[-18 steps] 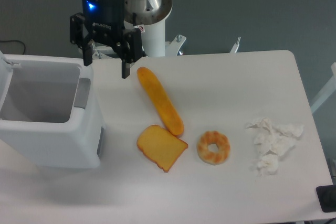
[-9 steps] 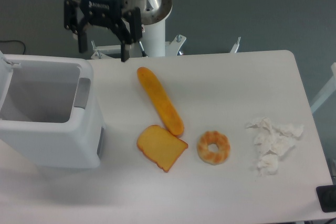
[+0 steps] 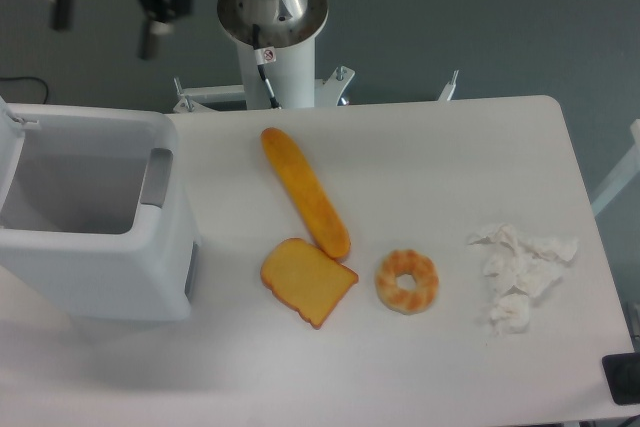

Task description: Close the trash can

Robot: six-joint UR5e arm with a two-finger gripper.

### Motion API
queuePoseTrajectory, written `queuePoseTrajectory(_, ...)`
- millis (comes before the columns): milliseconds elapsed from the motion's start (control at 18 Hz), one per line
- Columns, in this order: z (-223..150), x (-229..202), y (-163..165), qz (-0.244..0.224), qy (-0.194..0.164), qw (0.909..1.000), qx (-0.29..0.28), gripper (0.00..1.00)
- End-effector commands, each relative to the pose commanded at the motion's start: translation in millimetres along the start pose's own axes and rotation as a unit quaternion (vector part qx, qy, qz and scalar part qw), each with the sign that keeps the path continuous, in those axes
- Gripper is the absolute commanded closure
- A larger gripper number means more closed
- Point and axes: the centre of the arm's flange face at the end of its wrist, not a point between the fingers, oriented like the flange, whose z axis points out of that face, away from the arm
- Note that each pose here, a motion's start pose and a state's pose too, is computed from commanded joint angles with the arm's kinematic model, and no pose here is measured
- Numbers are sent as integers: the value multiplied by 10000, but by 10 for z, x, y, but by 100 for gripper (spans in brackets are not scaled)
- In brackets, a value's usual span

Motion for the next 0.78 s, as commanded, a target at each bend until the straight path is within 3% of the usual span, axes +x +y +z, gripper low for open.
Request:
queuePoseTrajectory(278, 91, 384, -30, 124, 1066, 9941, 151, 0)
queuePoseTrajectory(556, 241, 588, -23, 208, 1549, 9877, 77, 0)
queuePoseTrajectory(778, 431, 882, 26, 359, 2128, 9764, -46, 0)
